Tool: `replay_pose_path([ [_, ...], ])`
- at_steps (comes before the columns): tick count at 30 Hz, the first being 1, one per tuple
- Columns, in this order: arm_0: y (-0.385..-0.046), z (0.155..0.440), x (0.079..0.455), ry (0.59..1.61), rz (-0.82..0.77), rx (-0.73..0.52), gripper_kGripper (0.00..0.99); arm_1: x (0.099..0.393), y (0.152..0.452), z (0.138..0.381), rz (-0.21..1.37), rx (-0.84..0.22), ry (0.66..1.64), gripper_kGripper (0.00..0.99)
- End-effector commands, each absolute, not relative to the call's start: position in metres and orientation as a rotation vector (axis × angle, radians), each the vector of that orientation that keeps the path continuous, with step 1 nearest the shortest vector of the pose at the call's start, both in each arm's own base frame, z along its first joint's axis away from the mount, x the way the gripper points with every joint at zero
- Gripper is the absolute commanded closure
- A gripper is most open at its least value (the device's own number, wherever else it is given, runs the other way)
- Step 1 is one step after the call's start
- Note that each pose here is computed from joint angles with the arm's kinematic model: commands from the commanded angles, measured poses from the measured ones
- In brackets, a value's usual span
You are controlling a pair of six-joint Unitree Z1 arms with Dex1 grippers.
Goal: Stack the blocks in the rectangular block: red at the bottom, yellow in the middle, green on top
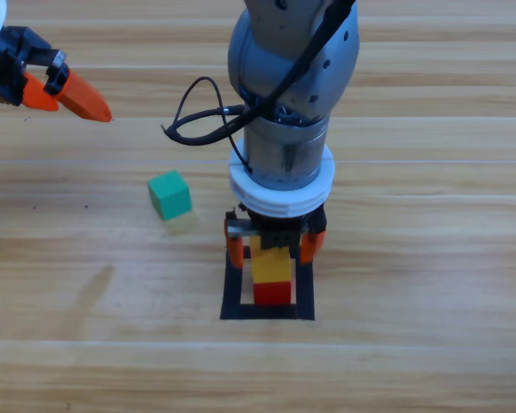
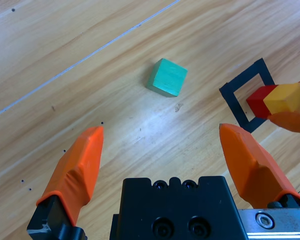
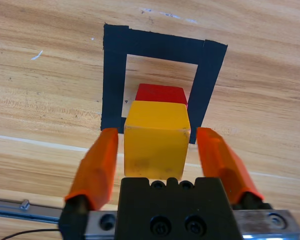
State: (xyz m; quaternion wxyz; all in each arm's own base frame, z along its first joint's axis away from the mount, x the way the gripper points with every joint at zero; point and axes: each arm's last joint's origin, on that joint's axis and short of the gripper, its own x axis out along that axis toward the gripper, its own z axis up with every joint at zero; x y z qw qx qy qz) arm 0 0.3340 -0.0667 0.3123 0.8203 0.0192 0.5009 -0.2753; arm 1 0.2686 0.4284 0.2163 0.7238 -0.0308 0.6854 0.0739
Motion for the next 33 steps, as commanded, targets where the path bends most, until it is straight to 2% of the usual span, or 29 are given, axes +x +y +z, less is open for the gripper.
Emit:
replay_pose_path([
  [1, -0.062, 0.290, 0.342, 1.117, -0.562, 0.022, 0.000, 0.258, 0.442, 0.196, 0.143, -0.131, 1.542, 0.000],
  [5, -0.063, 0.289, 0.345, 1.118, -0.545, 0.015, 0.000, 0.253, 0.439, 0.224, 0.187, -0.107, 1.499, 0.000],
  [7, -0.067, 0.291, 0.353, 1.108, -0.530, 0.036, 0.000, 0.245, 0.430, 0.263, 0.221, -0.097, 1.411, 0.000],
  [10, -0.078, 0.288, 0.366, 1.105, -0.520, 0.079, 0.000, 0.239, 0.415, 0.293, 0.234, -0.098, 1.344, 0.000],
  [13, -0.104, 0.281, 0.380, 1.121, -0.512, 0.172, 0.000, 0.231, 0.386, 0.316, 0.261, -0.085, 1.294, 0.000],
  [16, -0.143, 0.262, 0.396, 1.177, -0.520, 0.313, 0.019, 0.211, 0.325, 0.338, 0.406, -0.019, 1.162, 0.000],
  [19, -0.169, 0.240, 0.407, 1.247, -0.512, 0.382, 0.027, 0.205, 0.267, 0.338, 0.562, 0.025, 1.091, 0.000],
  [22, -0.181, 0.225, 0.413, 1.324, -0.507, 0.365, 0.027, 0.213, 0.240, 0.328, 0.713, -0.035, 1.049, 0.000],
  [24, -0.186, 0.228, 0.409, 1.333, -0.493, 0.333, 0.024, 0.220, 0.232, 0.322, 0.805, -0.087, 1.041, 0.001],
  [27, -0.186, 0.232, 0.408, 1.352, -0.433, 0.209, 0.013, 0.219, 0.228, 0.319, 0.916, -0.172, 1.015, 0.001],
  [33, -0.194, 0.250, 0.404, 1.338, -0.258, -0.019, 0.000, 0.215, 0.219, 0.314, 0.926, -0.192, 1.025, 0.001],
])
